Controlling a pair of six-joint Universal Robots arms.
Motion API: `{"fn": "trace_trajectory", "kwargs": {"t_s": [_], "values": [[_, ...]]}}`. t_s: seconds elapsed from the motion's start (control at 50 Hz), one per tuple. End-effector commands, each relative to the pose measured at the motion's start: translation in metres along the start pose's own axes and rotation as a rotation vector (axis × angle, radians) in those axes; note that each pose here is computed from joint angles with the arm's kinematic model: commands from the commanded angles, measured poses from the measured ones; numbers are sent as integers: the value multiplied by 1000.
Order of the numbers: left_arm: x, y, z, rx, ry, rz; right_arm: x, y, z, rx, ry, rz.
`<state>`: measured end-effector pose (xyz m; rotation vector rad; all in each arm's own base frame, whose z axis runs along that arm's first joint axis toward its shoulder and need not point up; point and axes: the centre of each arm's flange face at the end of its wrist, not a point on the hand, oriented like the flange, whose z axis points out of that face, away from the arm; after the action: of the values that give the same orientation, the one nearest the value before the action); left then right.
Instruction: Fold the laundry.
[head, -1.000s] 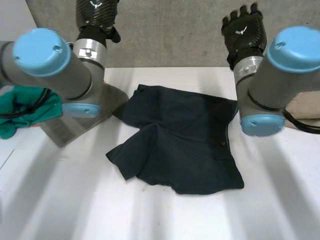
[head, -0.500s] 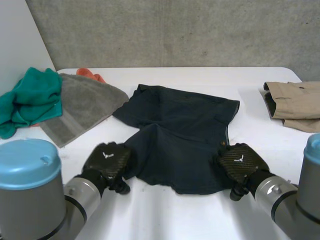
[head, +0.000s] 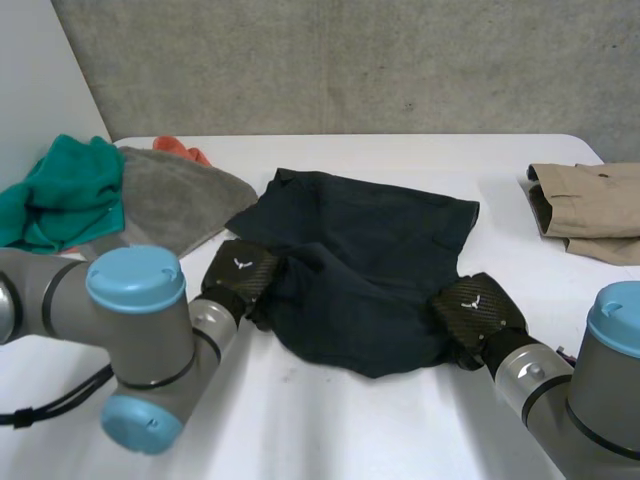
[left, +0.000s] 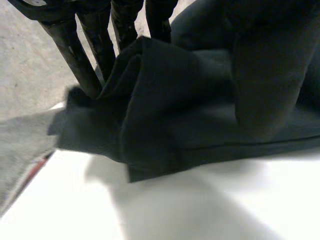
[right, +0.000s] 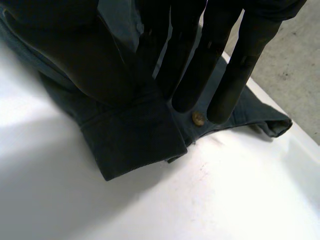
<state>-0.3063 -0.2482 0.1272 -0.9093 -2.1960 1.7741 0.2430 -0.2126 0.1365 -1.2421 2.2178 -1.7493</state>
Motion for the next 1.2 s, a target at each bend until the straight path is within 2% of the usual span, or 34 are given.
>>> {"fn": "trace_trajectory", "kwargs": {"t_s": [0.02, 0.28, 0.36, 0.38, 0.46, 0.58, 0.7, 0.9, 0.98, 1.14, 1.2], "values": [[-13, 1, 26, 16, -33, 112, 9, -15, 8, 45, 45, -11], [-10, 4, 36, 24, -32, 119, 26, -18, 33, 15, 153, -13], [-15, -16, 26, 54, -43, 111, 29, -16, 32, 3, 161, -12], [-17, -33, 14, 74, -46, 110, 29, -18, 31, 6, 159, -20], [-21, -47, -19, 26, -27, 110, 33, -29, 21, 0, 149, -33], [-22, -37, -37, -106, -1, 112, 31, -33, 15, -32, 115, -35], [-22, -19, -35, -198, 5, 115, 21, -10, 29, -115, 83, -38], [-26, -40, -49, -103, -48, 115, 19, -7, 28, -119, 75, -31], [-21, -43, -66, -86, -34, 121, 19, -7, 27, -116, 77, -23], [22, -31, -122, -80, 102, 171, 20, -7, 27, -116, 81, -22], [25, -24, -127, -93, 114, 178, 19, -7, 27, -115, 79, -21]]}}
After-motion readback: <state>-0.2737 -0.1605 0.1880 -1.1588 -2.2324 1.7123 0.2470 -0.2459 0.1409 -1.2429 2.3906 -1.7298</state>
